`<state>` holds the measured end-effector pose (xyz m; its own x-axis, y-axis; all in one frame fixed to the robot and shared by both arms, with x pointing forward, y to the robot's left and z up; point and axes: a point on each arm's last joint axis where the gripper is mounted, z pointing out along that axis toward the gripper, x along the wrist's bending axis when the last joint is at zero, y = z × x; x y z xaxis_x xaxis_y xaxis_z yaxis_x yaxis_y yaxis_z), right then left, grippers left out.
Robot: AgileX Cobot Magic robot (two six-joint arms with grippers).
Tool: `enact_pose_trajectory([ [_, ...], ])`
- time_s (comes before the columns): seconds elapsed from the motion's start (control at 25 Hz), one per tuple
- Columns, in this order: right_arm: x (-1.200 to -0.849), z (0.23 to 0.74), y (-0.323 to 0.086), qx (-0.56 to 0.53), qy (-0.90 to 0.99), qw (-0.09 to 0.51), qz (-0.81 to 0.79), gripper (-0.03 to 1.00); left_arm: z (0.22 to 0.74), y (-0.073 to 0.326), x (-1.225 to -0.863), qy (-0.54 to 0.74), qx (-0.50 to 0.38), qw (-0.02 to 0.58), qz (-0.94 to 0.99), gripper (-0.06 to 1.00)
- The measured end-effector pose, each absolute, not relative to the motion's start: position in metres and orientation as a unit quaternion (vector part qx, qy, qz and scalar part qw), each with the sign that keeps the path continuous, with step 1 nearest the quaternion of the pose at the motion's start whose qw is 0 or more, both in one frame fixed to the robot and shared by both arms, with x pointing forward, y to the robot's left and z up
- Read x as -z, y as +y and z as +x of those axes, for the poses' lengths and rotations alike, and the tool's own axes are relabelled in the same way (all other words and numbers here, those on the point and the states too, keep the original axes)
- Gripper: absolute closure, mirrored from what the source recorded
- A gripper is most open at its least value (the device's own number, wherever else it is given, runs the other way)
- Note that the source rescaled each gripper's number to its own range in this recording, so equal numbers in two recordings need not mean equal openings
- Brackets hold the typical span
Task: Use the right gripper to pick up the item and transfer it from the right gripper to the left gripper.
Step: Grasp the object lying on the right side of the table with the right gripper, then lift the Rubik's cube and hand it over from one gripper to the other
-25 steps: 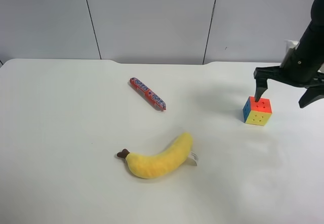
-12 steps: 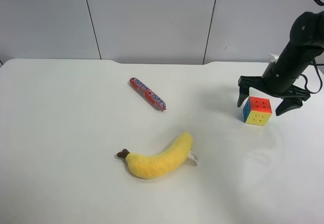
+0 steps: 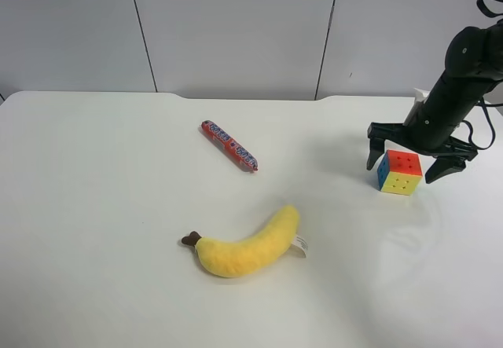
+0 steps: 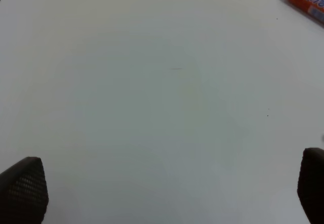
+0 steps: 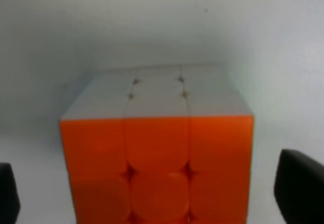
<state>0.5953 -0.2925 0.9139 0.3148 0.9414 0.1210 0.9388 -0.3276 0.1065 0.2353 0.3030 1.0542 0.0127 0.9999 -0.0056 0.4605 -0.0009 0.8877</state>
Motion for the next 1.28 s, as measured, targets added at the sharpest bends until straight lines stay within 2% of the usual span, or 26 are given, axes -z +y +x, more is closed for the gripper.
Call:
enact_pose_trajectory([
  [0.2, -0.9139, 0.5953, -0.2925, -0.080, 0.580, 0.008, 0.811, 0.15, 0.2353, 0.3030, -1.0542, 0.601, -0.363, 0.371, 0.607, -0.06],
  [0.44, -0.9138, 0.5953, -0.2929, -0.079, 0.582, 0.010, 0.809, 0.46, 0.2353, 0.3030, -1.0542, 0.601, -0.363, 0.371, 0.607, -0.06],
  [0.56, -0.9138, 0.5952, -0.2936, -0.076, 0.585, 0.013, 0.807, 0.57, 0.2353, 0.3030, -1.0542, 0.601, -0.363, 0.371, 0.607, -0.06],
  [0.64, -0.9137, 0.5952, -0.2939, -0.075, 0.587, 0.015, 0.806, 0.72, 0.2353, 0.3030, -1.0542, 0.601, -0.363, 0.371, 0.607, -0.06],
  [0.68, -0.9137, 0.5952, -0.2941, -0.075, 0.587, 0.016, 0.806, 0.87, 0.2353, 0.3030, -1.0542, 0.601, -0.363, 0.371, 0.607, -0.06],
  [0.72, -0.9139, 0.5954, -0.2941, -0.075, 0.588, 0.016, 0.805, 0.97, 0.2353, 0.3030, -1.0542, 0.601, -0.363, 0.371, 0.607, -0.06],
  [1.28, -0.9218, 0.5986, -0.2934, -0.069, 0.617, 0.012, 0.784, 0.96, 0.2353, 0.3030, -1.0542, 0.601, -0.363, 0.371, 0.607, -0.06],
])
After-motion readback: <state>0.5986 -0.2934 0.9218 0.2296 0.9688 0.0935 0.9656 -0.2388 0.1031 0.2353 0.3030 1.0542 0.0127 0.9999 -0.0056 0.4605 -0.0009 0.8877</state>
